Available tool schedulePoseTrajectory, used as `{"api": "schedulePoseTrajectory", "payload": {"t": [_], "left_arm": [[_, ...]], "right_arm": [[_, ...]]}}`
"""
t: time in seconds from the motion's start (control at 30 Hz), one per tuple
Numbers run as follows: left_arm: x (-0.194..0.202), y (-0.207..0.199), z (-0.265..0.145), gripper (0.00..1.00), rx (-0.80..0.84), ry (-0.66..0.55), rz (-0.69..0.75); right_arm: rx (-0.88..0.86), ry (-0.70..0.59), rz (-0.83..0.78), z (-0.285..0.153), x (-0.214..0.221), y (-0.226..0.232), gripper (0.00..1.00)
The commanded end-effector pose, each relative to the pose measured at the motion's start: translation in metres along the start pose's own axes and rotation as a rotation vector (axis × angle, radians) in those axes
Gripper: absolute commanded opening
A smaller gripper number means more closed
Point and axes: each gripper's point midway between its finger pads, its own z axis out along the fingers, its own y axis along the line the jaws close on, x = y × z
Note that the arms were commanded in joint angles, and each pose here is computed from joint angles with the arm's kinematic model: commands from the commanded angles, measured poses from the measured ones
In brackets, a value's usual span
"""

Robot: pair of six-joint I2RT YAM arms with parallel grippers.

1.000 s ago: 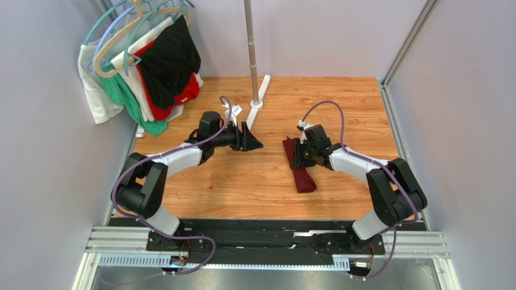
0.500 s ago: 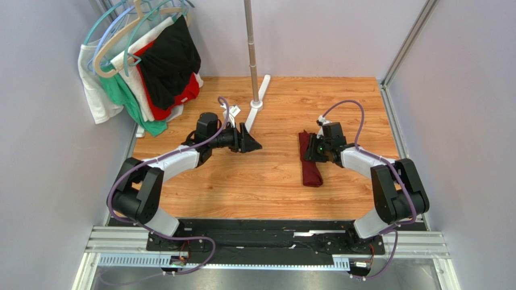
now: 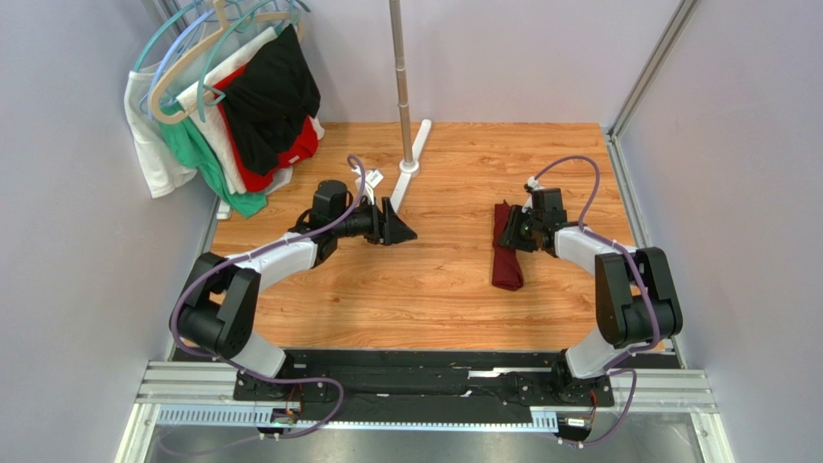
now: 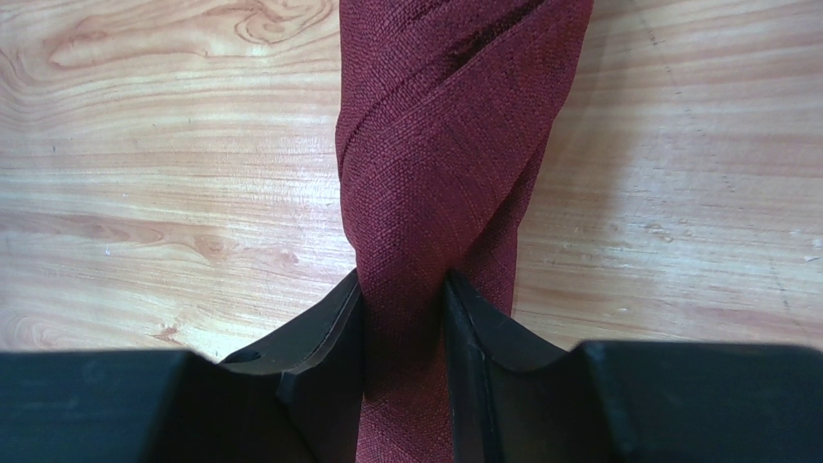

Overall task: Fold the napkin, place the utensils inside, and roll it up
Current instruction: Move the napkin to the center of the board.

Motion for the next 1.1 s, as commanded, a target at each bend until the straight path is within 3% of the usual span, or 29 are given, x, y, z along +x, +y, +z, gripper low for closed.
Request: {"api": "schedulePoseTrajectory", "payload": {"t": [0.0, 0.4, 0.73, 0.83, 0.93, 1.07], "left_arm": [[-0.008, -0.009, -0.01, 0.68, 0.021, -0.026, 0.058], [-0.007, -0.006, -0.009, 0.68, 0.032, -0.029, 0.049], [-0.009, -0.006, -0.01, 0.67, 0.029, -0.033, 0.052], [-0.008, -0.006, -0.01, 0.67, 0.03, -0.031, 0.05], [-0.008, -0.006, -0.01, 0.68, 0.028, -0.032, 0.05], [-0.007, -0.006, -0.011, 0.68, 0.028, -0.032, 0.049]], "right_arm": [[0.03, 0.001, -0.002, -0.007, -0.017, -0.005, 0.35], [0.073, 0.108, -0.063, -0.012, -0.02, -0.032, 0.35], [0.067, 0.122, -0.055, -0.005, -0.013, -0.037, 0.36], [0.068, 0.112, -0.053, -0.006, -0.011, -0.033, 0.4], [0.086, 0.114, -0.075, -0.006, -0.01, -0.03, 0.52], [0.104, 0.122, -0.088, -0.006, -0.008, -0.025, 0.61]]}}
